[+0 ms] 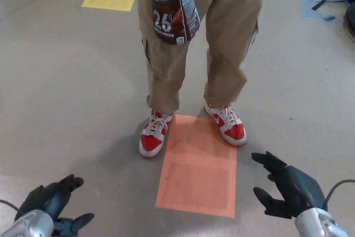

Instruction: The robot recieved a bottle of protein shake from a person using its left hand and then shake the protein up and down 2 two times and hand it back to the person

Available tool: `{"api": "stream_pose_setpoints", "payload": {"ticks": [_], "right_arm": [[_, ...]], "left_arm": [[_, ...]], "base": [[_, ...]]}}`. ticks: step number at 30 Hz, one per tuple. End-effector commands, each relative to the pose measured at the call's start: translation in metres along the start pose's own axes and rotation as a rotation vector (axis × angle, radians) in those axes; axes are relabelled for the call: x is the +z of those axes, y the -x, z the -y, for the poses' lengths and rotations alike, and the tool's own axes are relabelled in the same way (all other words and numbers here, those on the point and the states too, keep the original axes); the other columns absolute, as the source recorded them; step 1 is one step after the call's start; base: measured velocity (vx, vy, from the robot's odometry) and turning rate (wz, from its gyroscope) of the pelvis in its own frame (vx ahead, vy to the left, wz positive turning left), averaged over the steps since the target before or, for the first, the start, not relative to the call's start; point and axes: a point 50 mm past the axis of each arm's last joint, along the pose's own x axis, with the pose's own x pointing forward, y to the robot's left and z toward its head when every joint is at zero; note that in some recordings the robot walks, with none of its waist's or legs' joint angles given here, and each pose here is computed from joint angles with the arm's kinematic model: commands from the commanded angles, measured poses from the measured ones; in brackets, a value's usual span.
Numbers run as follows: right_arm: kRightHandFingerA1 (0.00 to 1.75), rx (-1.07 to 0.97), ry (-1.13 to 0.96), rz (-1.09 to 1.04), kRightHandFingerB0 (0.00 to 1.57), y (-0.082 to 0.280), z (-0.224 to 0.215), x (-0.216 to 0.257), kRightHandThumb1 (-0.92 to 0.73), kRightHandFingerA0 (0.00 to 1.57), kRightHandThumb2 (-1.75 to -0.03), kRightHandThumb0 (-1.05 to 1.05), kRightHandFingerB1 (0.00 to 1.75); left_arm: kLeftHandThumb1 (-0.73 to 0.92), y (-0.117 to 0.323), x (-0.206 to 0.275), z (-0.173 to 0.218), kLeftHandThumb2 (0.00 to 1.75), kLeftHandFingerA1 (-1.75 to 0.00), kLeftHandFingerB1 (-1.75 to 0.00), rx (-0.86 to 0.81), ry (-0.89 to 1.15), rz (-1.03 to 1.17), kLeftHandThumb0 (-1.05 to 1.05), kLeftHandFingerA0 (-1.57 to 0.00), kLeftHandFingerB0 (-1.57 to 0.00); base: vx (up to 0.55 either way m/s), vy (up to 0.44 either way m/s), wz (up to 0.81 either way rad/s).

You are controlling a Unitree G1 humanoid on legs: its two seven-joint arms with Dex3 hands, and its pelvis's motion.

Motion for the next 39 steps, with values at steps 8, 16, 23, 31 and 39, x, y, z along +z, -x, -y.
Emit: {"api": "stream_pose_setpoints", "payload": {"ticks": [8, 16, 23, 31, 39], "right_arm": [[0.56, 0.046, 0.138, -0.06, 0.07, -0.011, 0.021, -0.008, -0.6, 0.3, -1.04, -0.32, 0.46], [0.48, 0.073, 0.346, -0.031, 0.09, -0.023, 0.025, 0.004, -0.73, 0.28, -0.98, -0.59, 0.4], [0.47, 0.084, 0.354, -0.03, 0.08, -0.028, 0.028, 0.009, -0.73, 0.27, -0.96, -0.58, 0.39], [0.35, 0.029, 0.321, -0.013, 0.24, -0.025, 0.027, 0.008, -0.85, 0.43, -0.65, -0.47, 0.29], [0.44, -0.046, 0.289, 0.026, 0.33, -0.02, 0.026, 0.008, -0.82, 0.58, -0.64, -0.37, 0.32]], "left_arm": [[0.56, 0.002, 0.007, -0.024, 0.8, -0.44, -0.28, 0.227, -0.094, 0.218, -0.58, -0.29, -0.05], [0.56, -0.002, 0.008, -0.031, 0.85, -0.45, -0.28, 0.225, -0.072, 0.202, -0.58, -0.25, -0.02], [0.68, -0.003, 0.01, -0.035, 0.63, -0.33, -0.2, 0.236, -0.084, 0.209, -0.53, -0.33, -0.09], [0.57, -0.003, 0.01, -0.035, 0.86, -0.44, -0.27, 0.23, -0.117, 0.21, -0.6, -0.24, -0.02], [0.71, -0.002, 0.009, -0.035, 0.64, -0.32, -0.19, 0.237, -0.135, 0.225, -0.53, -0.31, -0.1]], "base": [[0.0, 0.0, 0.0], [0.0, 0.0, 0.0], [0.0, 0.0, 0.0], [0.0, 0.0, 0.0], [0.0, 0.0, 0.0]]}}
